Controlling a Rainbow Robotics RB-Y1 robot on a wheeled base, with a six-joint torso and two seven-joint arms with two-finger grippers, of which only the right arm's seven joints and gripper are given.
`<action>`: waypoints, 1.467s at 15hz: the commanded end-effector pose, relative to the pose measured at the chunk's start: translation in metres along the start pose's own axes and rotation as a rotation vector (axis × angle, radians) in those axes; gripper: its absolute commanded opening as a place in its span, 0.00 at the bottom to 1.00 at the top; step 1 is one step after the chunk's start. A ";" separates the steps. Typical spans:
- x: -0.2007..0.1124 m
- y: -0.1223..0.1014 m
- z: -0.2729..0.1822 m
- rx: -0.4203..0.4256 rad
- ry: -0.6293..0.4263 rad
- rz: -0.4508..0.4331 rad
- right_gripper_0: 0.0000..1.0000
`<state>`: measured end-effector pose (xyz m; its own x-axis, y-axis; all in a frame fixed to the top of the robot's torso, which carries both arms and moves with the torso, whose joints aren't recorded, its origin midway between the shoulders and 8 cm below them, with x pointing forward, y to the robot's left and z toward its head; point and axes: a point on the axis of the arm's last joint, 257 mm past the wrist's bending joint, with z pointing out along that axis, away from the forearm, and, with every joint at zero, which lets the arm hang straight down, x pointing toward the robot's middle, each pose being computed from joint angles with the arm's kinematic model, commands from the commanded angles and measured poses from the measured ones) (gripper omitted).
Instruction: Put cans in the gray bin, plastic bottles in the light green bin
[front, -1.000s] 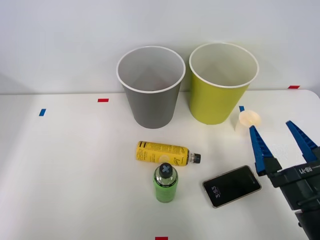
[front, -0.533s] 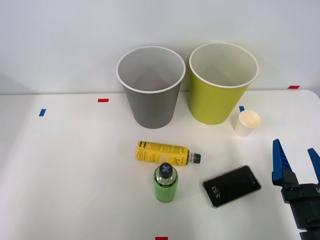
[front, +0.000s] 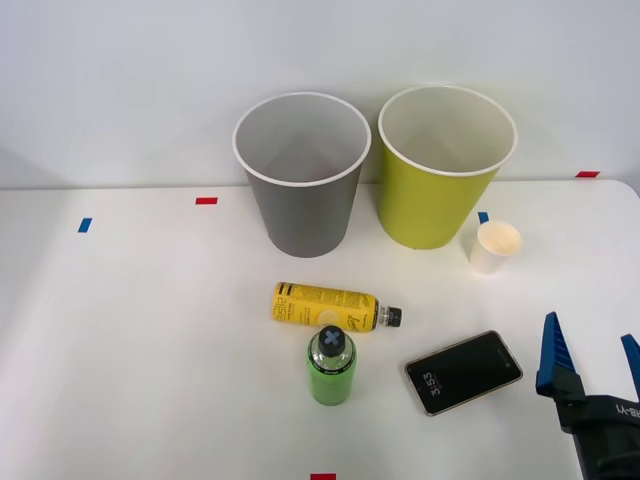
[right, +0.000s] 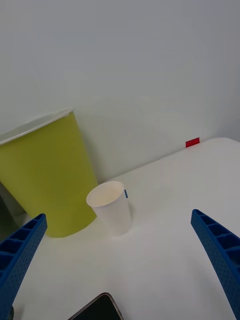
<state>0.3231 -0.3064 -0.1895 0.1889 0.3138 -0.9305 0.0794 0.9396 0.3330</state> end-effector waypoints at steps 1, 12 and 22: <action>0.003 0.006 0.002 -0.008 -0.008 -0.065 1.00; 0.017 0.042 -0.046 -0.174 0.020 -0.352 1.00; 0.061 0.037 -0.113 -0.137 0.136 -0.424 1.00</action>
<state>0.2321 -0.2432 -0.2470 0.0444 -0.0933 -0.9946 -0.0039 0.9956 -0.0936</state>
